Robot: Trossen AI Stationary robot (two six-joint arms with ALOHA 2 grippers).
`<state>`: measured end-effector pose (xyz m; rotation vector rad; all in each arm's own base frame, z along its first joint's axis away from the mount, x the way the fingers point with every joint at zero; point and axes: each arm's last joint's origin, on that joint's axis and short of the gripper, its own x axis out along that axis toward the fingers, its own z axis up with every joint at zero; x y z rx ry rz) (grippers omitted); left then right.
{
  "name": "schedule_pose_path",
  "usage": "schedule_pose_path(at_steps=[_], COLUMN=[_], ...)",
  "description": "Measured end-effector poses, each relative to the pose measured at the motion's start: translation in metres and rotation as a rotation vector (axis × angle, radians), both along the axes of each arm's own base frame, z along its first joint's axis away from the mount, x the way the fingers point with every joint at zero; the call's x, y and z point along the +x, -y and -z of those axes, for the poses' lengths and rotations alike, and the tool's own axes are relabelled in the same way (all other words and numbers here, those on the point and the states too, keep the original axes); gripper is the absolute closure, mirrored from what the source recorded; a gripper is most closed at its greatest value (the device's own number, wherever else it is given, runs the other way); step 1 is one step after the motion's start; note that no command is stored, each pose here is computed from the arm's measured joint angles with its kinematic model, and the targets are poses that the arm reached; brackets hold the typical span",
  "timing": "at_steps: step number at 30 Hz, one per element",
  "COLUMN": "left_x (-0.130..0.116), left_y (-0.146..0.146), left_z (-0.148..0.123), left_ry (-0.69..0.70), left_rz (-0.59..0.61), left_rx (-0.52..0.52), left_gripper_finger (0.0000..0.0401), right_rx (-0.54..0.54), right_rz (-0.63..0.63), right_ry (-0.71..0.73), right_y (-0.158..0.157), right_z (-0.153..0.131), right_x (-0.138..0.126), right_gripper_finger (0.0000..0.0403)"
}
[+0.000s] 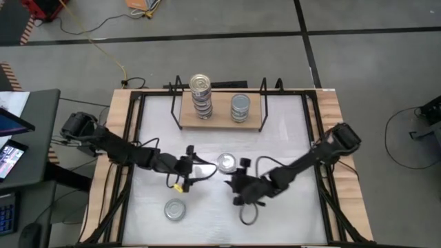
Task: Stack canned seafood by type on shelf
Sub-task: Stack the green tuna can on top of the other green tuna can on the shelf
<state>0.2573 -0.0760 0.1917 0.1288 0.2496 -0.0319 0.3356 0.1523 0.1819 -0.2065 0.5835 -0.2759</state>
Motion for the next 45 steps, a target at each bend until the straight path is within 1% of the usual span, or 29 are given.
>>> schedule_pose_path(at_steps=[4, 7, 11, 15, 21, 24, 30, 32, 35, 38, 40, 45], left_x=[-0.011, -0.015, -0.017, -0.019, -0.020, -0.020, -0.020, -0.020, -0.020, -0.020, -0.020, -0.020], left_y=[0.003, 0.005, 0.009, 0.013, 0.013, 0.012, 0.010, 0.010, 0.010, 0.010, 0.010, 0.010], left_z=[0.010, 0.015, 0.016, 0.017, 0.019, 0.020, 0.019, 0.019, 0.019, 0.020, 0.020, 0.020], left_ry=[0.030, 0.023, 0.015, 0.007, -0.014, -0.017, -0.012, -0.011, -0.012, -0.014, -0.015, -0.017], left_rz=[-0.007, -0.030, -0.035, -0.025, -0.054, -0.070, -0.114, -0.118, -0.118, -0.118, -0.118, -0.118], left_rx=[-0.057, -0.078, -0.072, -0.057, 0.004, 0.032, 0.076, 0.077, 0.081, 0.082, 0.083, 0.085], left_gripper_finger=[0.0113, 0.0113, 0.0113, 0.0113, 0.0113, 0.0113, 0.0113, 0.0113, 0.0113, 0.0113, 0.0113, 0.0113], right_rx=[0.020, -0.009, -0.054, -0.153, -0.267, -0.281, -0.285, -0.288, -0.265, -0.231, -0.231, -0.232], right_rz=[-0.006, 0.014, 0.040, 0.107, 0.154, 0.173, 0.154, 0.138, 0.140, 0.141, 0.139, 0.155], right_ry=[-0.094, -0.174, -0.288, -0.358, -0.436, -0.442, -0.431, -0.429, -0.416, -0.424, -0.432, -0.410], right_y=[0.014, 0.018, 0.021, 0.020, 0.011, 0.009, -0.005, -0.011, -0.016, -0.017, -0.017, -0.016], right_z=[0.011, 0.021, 0.029, 0.039, 0.054, 0.060, 0.060, 0.060, 0.060, 0.061, 0.063, 0.060], right_x=[0.021, 0.034, 0.050, 0.059, 0.064, 0.064, 0.058, 0.055, 0.054, 0.052, 0.051, 0.052], right_gripper_finger=[0.0244, 0.0244, 0.0244, 0.0254, 0.0298, 0.0324, 0.0381, 0.0391, 0.0389, 0.0369, 0.0361, 0.0369])
